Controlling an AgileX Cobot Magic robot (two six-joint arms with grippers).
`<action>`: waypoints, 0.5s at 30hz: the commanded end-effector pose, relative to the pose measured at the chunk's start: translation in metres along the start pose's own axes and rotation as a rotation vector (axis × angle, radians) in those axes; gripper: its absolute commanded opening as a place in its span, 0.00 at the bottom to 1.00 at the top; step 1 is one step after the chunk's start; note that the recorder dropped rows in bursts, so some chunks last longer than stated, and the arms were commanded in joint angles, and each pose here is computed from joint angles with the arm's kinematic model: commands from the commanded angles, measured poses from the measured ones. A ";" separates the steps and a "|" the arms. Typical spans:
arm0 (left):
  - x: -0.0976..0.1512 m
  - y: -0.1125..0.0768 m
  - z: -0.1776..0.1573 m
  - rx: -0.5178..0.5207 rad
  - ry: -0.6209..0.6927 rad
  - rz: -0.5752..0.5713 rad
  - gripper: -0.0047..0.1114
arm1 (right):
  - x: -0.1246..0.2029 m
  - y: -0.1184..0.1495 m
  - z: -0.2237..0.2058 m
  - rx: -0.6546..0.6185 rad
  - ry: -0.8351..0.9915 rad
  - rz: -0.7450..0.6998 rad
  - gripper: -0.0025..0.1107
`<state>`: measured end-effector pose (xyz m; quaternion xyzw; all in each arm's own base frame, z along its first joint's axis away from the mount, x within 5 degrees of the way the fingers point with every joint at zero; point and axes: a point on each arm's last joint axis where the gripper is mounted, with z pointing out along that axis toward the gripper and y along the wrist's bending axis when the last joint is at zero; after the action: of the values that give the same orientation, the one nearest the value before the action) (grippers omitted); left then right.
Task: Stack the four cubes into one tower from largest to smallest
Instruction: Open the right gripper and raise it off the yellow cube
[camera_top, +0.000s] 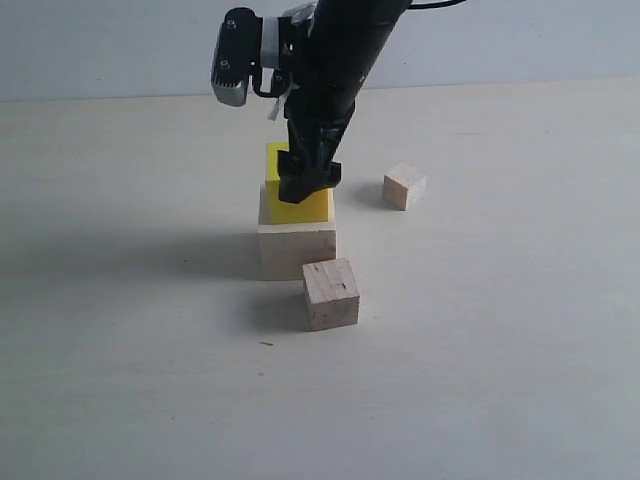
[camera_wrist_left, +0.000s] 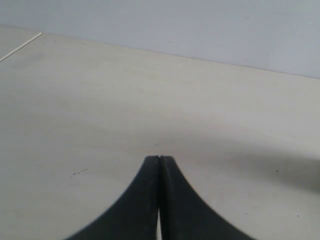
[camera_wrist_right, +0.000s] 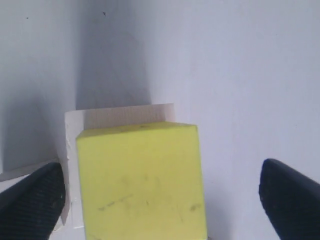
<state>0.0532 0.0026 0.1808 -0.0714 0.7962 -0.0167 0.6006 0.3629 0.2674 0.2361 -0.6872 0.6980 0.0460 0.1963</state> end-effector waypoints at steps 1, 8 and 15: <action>0.000 0.000 0.000 0.006 -0.009 0.003 0.04 | -0.006 0.004 -0.014 -0.017 -0.038 0.024 0.91; 0.000 0.000 0.000 0.006 -0.009 0.003 0.04 | -0.005 0.009 -0.023 -0.055 -0.020 0.060 0.91; 0.000 0.000 0.000 0.006 -0.009 0.003 0.04 | -0.011 0.011 -0.072 0.037 -0.090 0.230 0.85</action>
<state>0.0532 0.0026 0.1808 -0.0714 0.7962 -0.0167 0.6006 0.3441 0.2588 0.2786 -0.6376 0.7385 0.0780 0.2050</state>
